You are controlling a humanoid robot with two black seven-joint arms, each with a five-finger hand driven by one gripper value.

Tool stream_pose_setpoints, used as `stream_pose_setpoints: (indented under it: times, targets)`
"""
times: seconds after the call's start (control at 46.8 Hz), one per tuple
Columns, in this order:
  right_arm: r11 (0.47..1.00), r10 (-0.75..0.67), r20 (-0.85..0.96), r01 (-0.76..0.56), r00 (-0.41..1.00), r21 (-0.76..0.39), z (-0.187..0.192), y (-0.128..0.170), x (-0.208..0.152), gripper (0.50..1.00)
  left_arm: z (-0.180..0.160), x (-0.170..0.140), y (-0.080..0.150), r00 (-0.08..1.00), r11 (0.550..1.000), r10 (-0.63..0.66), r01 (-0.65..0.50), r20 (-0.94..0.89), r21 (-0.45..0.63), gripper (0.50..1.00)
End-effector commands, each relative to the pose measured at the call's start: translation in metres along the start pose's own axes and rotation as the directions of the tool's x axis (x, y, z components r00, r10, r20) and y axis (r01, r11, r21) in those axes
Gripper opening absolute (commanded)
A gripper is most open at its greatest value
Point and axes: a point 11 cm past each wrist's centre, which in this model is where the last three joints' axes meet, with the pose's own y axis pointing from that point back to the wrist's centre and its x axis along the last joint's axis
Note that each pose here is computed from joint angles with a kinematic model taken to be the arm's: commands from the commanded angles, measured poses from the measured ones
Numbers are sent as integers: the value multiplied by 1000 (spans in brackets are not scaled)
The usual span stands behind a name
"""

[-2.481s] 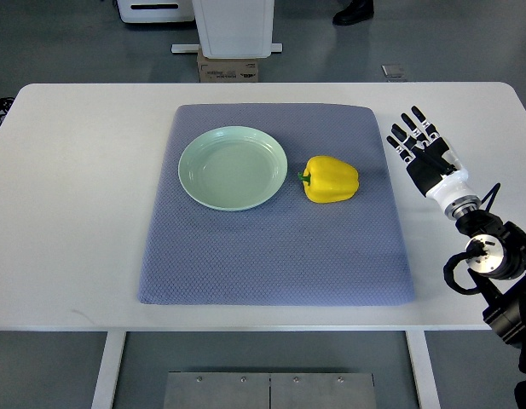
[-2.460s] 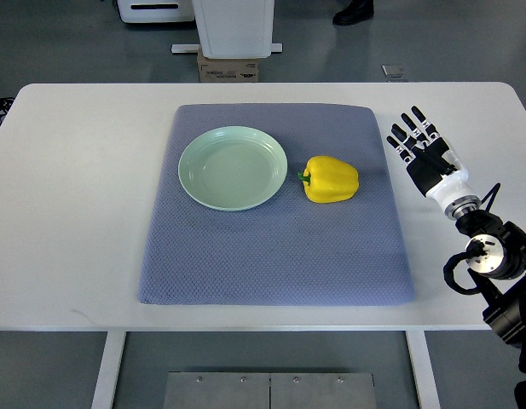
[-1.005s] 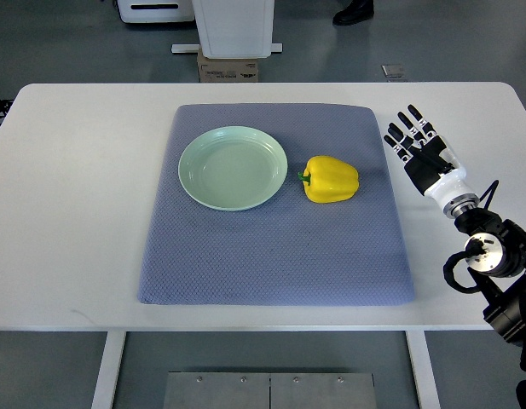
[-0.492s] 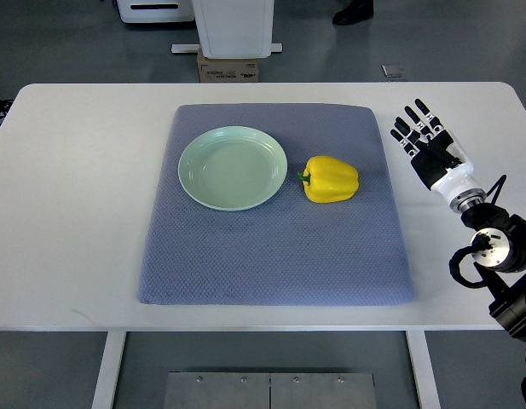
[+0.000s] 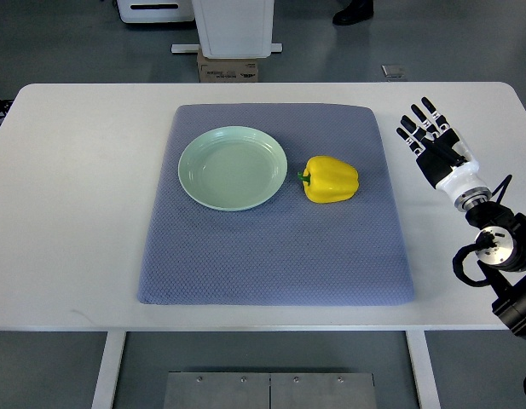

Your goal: Place yellow pepper on plate with right hand

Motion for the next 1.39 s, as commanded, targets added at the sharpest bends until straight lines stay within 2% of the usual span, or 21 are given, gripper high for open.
stream_pose_setpoints:
  times: [0.0, 0.385, 0.684, 1.155, 1.369]
  targets:
    - [1000, 5, 4, -5, 1000, 1, 0, 0, 1, 1000, 0, 0, 0, 1000, 1000, 0, 0, 0, 0, 1000]
    - [1000, -28, -29, 28, 999, -12, -2, -8, -10, 1000, 0, 0, 0, 1000, 1000, 0, 0, 0, 0, 1000]
    - [997, -74, -188, 68, 979, -41, -7, -8, -7, 1000, 0, 0, 0, 1000, 1000, 0, 0, 0, 0, 1000]
    - [973, -232, -375, 216, 897, -86, -8, -13, -34, 1000, 0, 0, 0, 1000, 1000, 0, 0, 0, 0, 1000]
    - [953, -298, -502, 286, 812, -103, -16, -16, -45, 1000, 0, 0, 0, 1000, 1000, 0, 0, 0, 0, 1000]
